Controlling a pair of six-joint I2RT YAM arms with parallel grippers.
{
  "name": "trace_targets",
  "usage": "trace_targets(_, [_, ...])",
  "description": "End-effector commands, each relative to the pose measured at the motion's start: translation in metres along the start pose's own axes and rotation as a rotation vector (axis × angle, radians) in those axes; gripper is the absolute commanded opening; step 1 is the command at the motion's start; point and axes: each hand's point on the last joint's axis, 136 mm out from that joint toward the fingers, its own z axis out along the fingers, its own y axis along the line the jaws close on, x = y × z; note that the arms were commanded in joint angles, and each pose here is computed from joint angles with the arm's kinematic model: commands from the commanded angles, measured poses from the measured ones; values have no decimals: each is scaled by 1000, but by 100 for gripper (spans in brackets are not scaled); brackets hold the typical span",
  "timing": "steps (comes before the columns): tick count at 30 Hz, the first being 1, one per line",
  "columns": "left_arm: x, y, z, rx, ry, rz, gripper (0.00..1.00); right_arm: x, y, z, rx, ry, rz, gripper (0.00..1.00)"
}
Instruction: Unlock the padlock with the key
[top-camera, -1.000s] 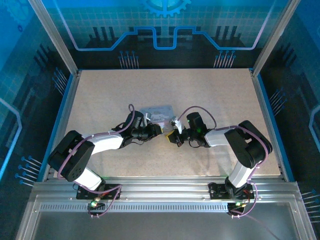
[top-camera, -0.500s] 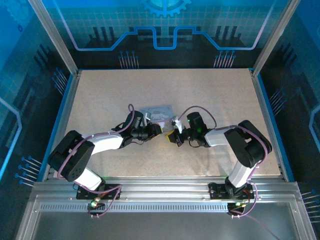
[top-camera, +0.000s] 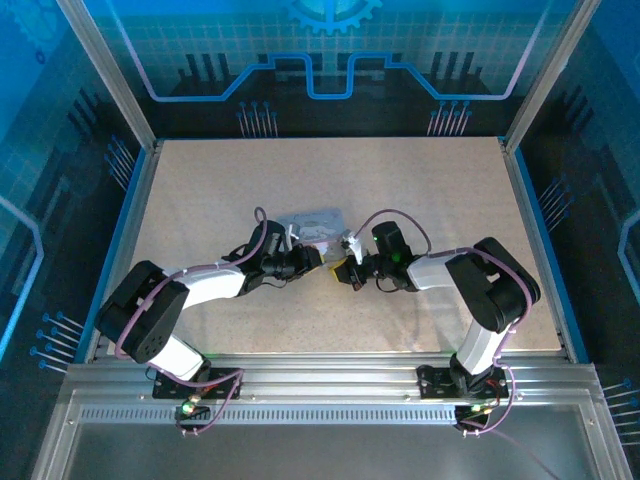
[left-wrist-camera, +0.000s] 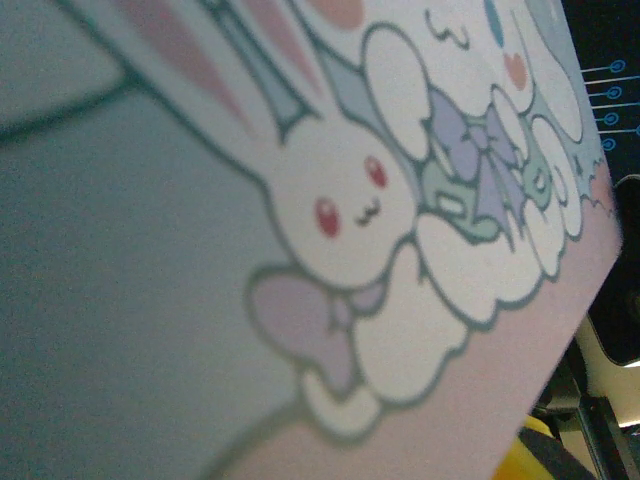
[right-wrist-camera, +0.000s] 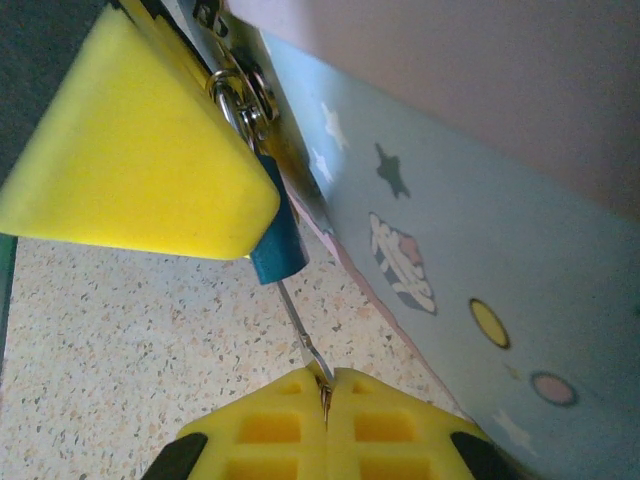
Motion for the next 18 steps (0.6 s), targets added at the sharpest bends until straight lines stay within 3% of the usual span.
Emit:
trace_targets(1, [10,-25,-4,107,51,49,25,-34,13,-2,-52,-88,-63,0])
trace_targets(18, [1,-25,-12,125,42,32,25,2,11,-13,-9,-45,-28,0])
